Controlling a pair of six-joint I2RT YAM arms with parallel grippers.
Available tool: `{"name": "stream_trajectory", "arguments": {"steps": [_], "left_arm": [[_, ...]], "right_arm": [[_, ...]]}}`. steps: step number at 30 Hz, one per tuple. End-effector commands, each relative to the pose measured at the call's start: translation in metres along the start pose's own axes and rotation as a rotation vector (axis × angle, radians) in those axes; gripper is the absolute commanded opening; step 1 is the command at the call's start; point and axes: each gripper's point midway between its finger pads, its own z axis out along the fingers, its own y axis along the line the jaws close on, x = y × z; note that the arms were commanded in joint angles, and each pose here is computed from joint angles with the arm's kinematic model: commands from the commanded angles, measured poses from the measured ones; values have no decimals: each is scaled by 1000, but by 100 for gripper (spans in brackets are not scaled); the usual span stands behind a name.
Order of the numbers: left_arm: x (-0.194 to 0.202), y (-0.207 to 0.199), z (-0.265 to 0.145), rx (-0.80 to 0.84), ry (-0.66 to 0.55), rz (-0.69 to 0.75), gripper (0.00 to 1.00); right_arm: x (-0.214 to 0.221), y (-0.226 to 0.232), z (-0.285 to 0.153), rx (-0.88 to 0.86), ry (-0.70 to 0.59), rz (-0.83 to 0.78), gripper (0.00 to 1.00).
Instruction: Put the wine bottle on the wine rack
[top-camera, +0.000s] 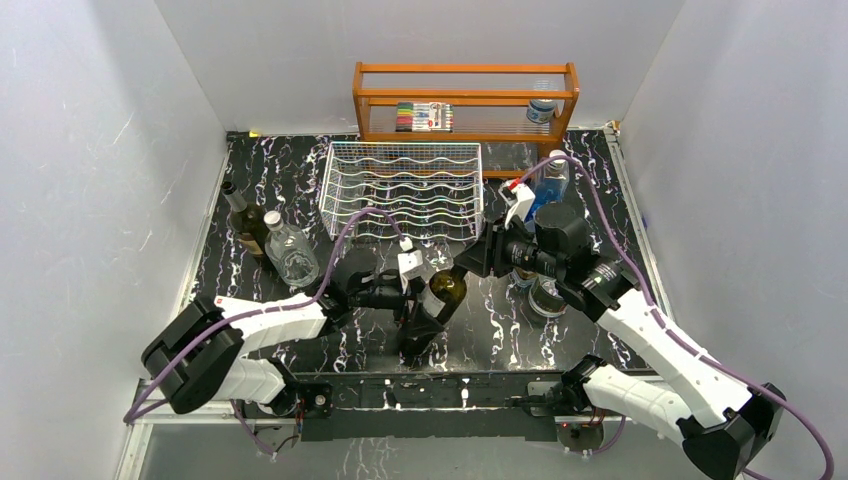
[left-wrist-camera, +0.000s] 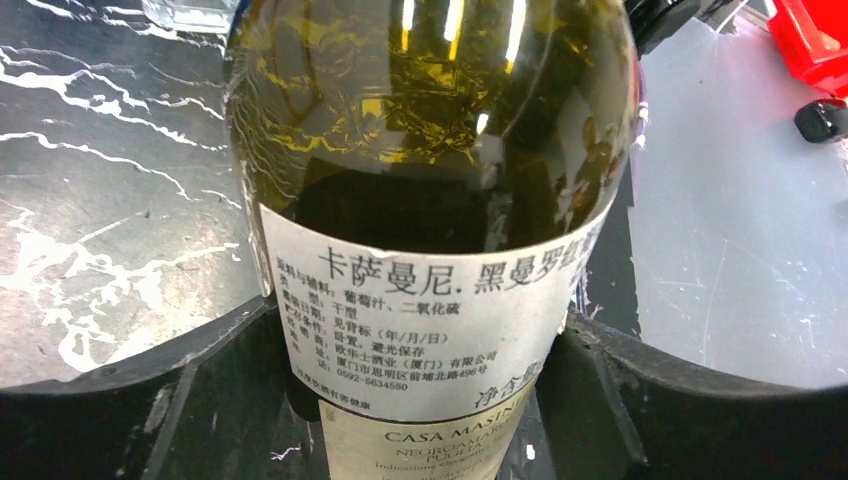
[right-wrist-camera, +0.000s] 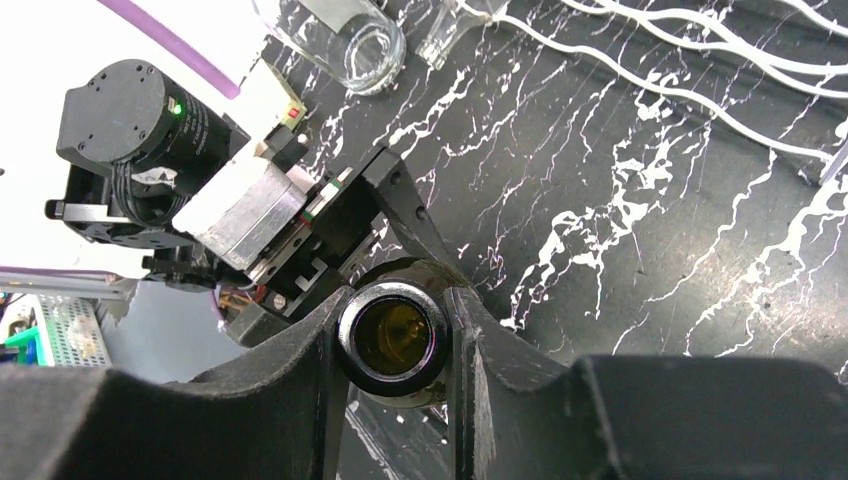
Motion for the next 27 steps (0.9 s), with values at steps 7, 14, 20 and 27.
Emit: {"name": "stream_trajectory", "arguments": {"steps": [7,14,20,27], "left_arm": [[-45,-10,-5,-9,-128,155,41],[-68,-3,-9,-72,-133,214,0],[-87,5,-20,-144,-42,333,0],[-109,24,-48,-298,43,618,0]], "right_arm": [[-41,42,-18,-153,-151,-37,0],[-40,38,-28,-101,-125,-61,35],[-43,50,-45,-125,-86,-173,69],[-57,44,-60,-35,-100,-247,80]]}}
